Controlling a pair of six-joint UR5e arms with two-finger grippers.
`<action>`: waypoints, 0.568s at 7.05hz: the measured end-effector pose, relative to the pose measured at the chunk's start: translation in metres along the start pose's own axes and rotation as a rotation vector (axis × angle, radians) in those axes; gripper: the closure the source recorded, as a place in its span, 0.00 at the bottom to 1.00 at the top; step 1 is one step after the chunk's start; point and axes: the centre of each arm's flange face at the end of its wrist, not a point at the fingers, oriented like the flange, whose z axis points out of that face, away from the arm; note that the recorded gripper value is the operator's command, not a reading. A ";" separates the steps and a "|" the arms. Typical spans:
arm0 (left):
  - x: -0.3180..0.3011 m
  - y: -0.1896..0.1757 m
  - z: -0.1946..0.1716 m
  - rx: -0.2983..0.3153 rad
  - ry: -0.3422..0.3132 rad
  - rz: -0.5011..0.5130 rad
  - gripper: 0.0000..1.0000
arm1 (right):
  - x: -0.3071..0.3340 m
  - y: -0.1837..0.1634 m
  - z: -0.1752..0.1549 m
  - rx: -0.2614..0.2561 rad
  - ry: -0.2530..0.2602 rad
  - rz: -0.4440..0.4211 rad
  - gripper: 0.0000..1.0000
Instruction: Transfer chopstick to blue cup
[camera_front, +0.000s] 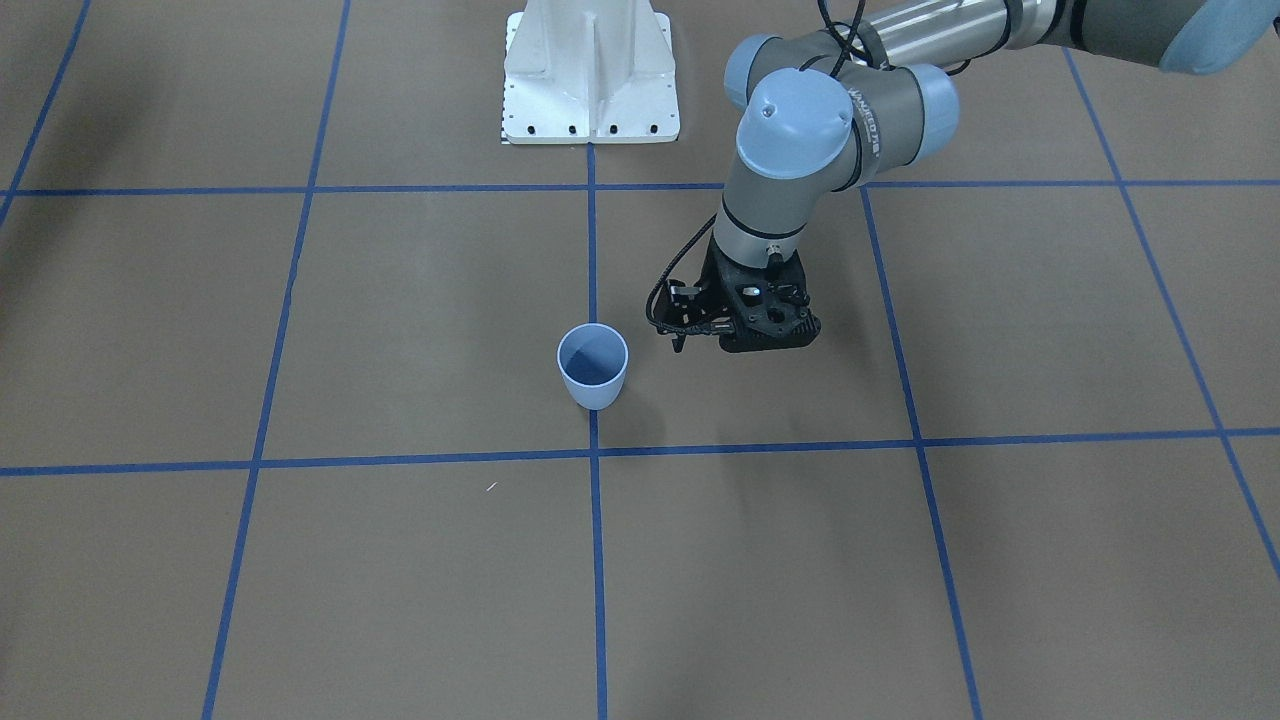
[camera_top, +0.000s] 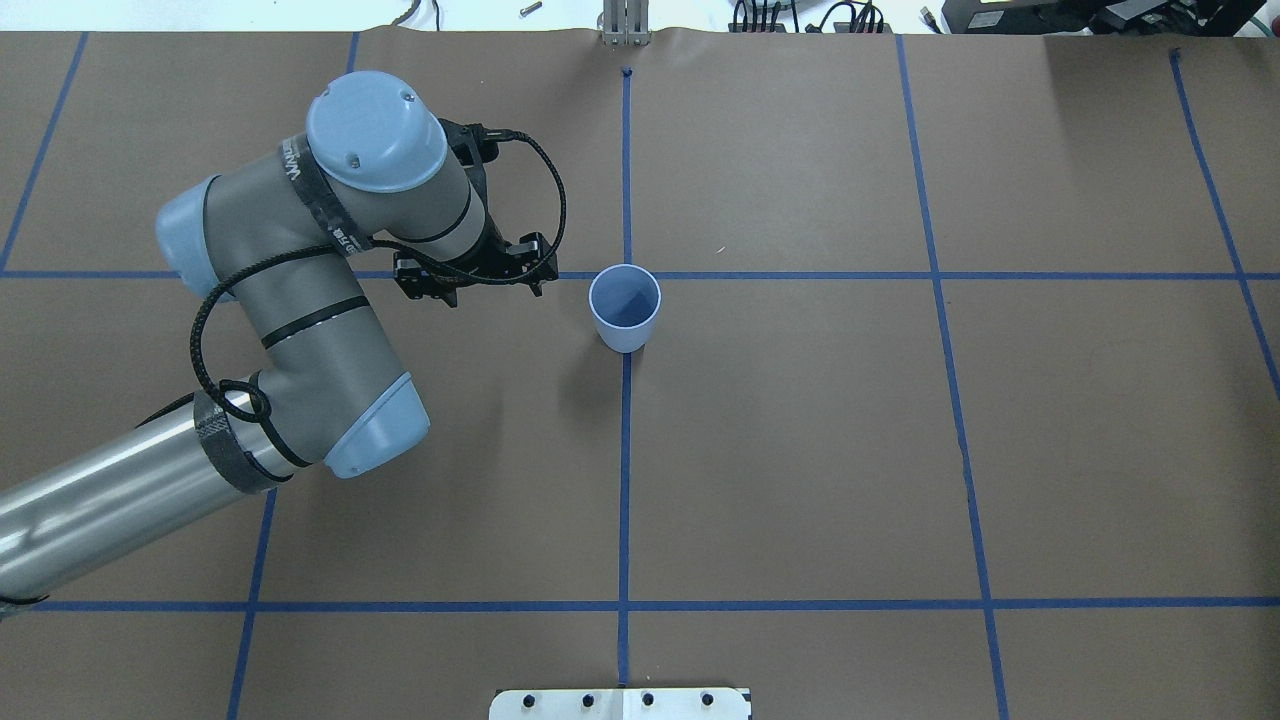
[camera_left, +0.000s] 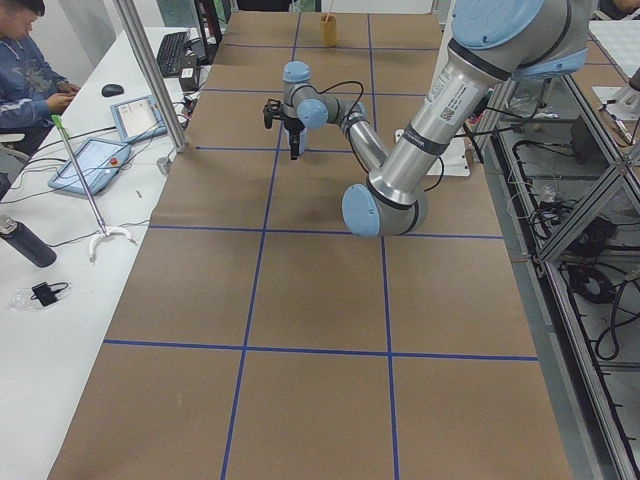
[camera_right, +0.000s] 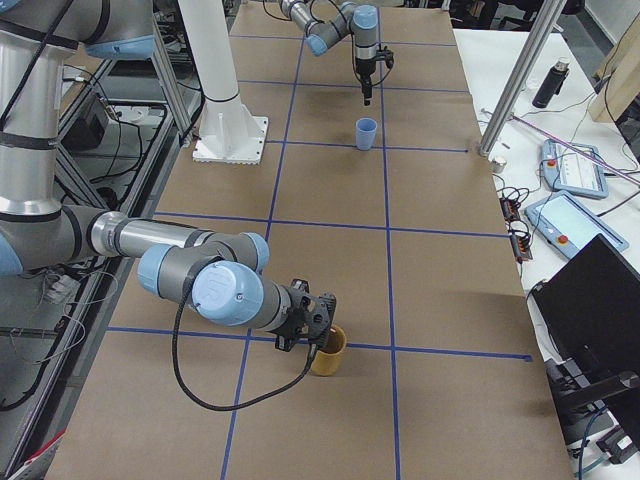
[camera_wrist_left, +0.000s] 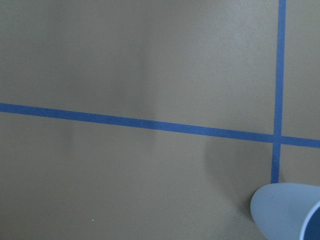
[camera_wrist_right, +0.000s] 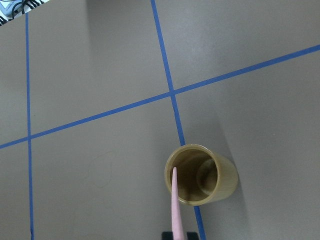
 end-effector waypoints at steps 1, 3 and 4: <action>-0.003 -0.002 0.007 0.001 0.003 0.002 0.03 | -0.004 0.002 -0.005 0.004 0.006 0.000 1.00; -0.005 -0.003 0.011 0.000 0.006 0.002 0.03 | -0.019 0.003 -0.018 0.020 0.019 -0.014 1.00; -0.005 -0.003 0.012 -0.001 0.007 0.003 0.03 | -0.034 0.005 -0.027 0.021 0.030 -0.015 1.00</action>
